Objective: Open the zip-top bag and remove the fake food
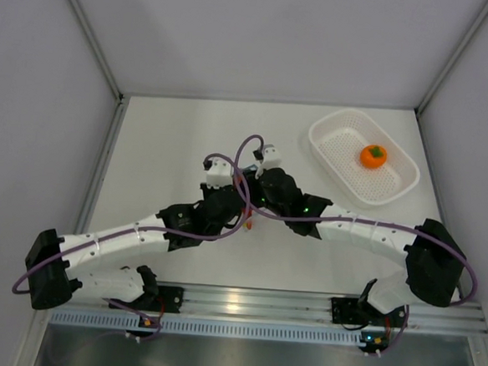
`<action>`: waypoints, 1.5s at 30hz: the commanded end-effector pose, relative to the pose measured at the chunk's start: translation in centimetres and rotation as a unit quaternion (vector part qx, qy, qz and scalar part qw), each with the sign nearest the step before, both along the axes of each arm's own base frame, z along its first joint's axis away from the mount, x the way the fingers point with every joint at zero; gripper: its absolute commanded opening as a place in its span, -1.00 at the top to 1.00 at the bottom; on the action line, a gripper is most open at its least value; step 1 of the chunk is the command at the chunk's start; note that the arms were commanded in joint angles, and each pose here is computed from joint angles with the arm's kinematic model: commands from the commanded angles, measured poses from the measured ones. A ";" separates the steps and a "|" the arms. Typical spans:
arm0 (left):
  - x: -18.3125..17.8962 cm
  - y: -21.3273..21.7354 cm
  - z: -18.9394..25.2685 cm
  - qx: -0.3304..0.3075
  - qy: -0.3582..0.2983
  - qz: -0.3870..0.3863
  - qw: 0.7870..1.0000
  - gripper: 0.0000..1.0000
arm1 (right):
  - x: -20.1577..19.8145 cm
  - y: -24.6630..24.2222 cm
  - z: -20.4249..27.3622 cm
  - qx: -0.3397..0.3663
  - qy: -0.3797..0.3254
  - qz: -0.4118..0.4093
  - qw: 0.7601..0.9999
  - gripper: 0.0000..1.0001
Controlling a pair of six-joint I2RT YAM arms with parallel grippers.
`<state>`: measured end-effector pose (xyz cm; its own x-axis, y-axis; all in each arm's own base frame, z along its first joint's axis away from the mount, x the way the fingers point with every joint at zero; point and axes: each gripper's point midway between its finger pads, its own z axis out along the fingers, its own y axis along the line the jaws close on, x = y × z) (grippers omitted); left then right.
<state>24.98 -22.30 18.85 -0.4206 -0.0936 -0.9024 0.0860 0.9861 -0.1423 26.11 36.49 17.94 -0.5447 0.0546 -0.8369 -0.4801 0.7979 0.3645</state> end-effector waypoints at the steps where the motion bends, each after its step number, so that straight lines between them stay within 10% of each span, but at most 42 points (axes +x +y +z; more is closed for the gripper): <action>1: 0.4 0.4 1.2 -0.017 -0.023 0.016 0.999 1.00 | 0.2 1.9 4.4 0.057 -0.056 0.038 0.996 1.00; 21: 1.1 3.7 0.8 -0.036 -0.012 0.115 0.993 1.00 | -5.0 0.6 6.7 0.076 -0.100 0.168 0.978 1.00; 38: 0.8 2.6 -0.6 -0.047 0.015 0.098 0.994 1.00 | -1.9 -1.1 13.9 0.208 -0.204 0.057 0.955 1.00; 45: 0.8 2.2 -1.0 -0.046 0.022 0.094 0.994 1.00 | 0.4 -5.7 17.4 0.329 -0.262 -0.084 0.903 1.00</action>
<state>25.61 -20.52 17.96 -0.4275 -0.2574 -0.8666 -0.0877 0.9659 -0.2436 25.36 34.47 29.59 -0.1838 0.4324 -0.8828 -0.6630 0.6085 0.4361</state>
